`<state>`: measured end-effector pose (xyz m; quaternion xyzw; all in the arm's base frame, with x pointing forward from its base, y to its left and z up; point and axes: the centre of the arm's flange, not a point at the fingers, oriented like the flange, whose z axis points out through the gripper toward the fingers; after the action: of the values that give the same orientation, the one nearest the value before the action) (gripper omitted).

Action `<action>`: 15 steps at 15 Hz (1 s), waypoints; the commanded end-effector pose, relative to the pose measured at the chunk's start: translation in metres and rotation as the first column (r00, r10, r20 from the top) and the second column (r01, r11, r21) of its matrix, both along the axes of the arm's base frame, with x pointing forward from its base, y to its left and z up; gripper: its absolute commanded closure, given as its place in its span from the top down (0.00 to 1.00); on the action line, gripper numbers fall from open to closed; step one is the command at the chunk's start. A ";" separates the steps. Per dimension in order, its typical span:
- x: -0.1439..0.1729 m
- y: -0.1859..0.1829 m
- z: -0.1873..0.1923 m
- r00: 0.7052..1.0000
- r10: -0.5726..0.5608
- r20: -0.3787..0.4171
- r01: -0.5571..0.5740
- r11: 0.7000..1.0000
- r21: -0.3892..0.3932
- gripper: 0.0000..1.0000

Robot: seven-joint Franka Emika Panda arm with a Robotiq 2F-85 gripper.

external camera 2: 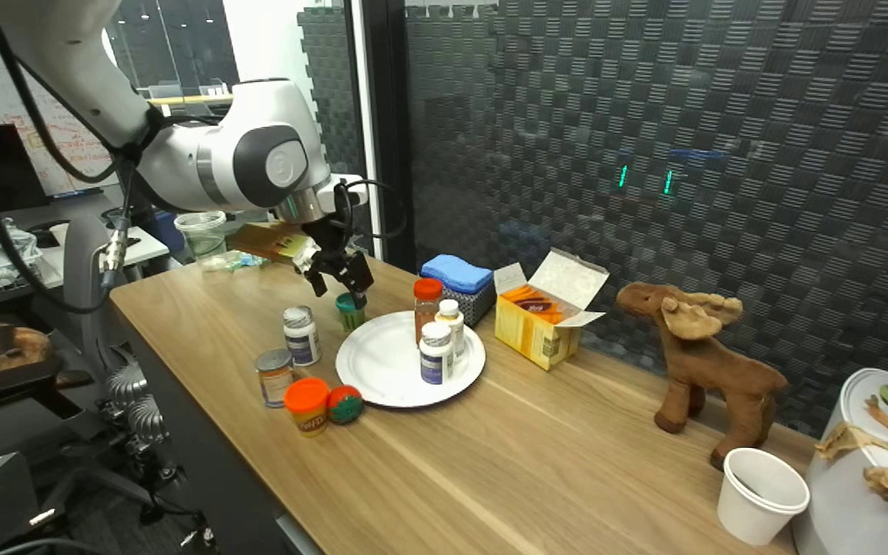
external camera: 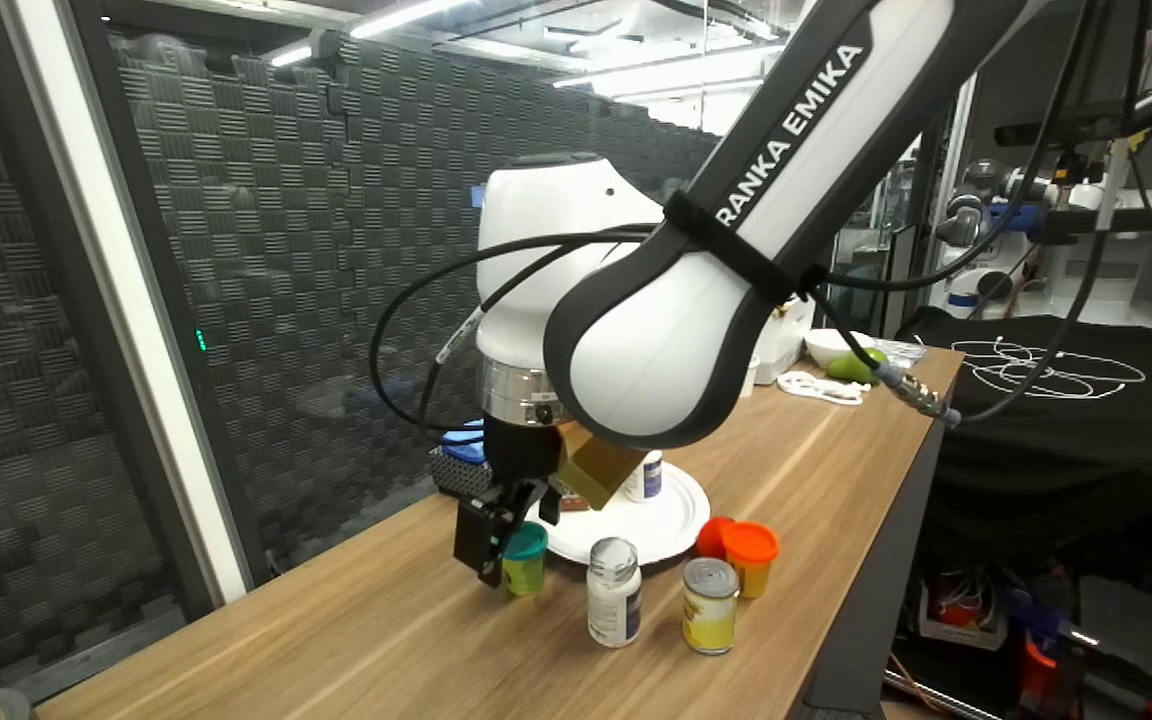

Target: Put the bottles on the tray

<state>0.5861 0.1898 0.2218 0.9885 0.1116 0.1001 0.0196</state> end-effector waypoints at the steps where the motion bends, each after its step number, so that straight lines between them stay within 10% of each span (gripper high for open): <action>1: 0.017 0.005 0.000 0.999 -0.014 0.032 0.013 1.000 0.014 0.74; 8: 0.020 0.001 0.013 0.998 -0.022 0.057 0.021 1.000 0.018 0.29; 15: 0.021 -0.021 0.040 0.985 -0.133 0.108 0.136 0.990 -0.026 0.28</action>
<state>0.6091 0.1735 0.2365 0.9879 0.0812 0.1296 0.0269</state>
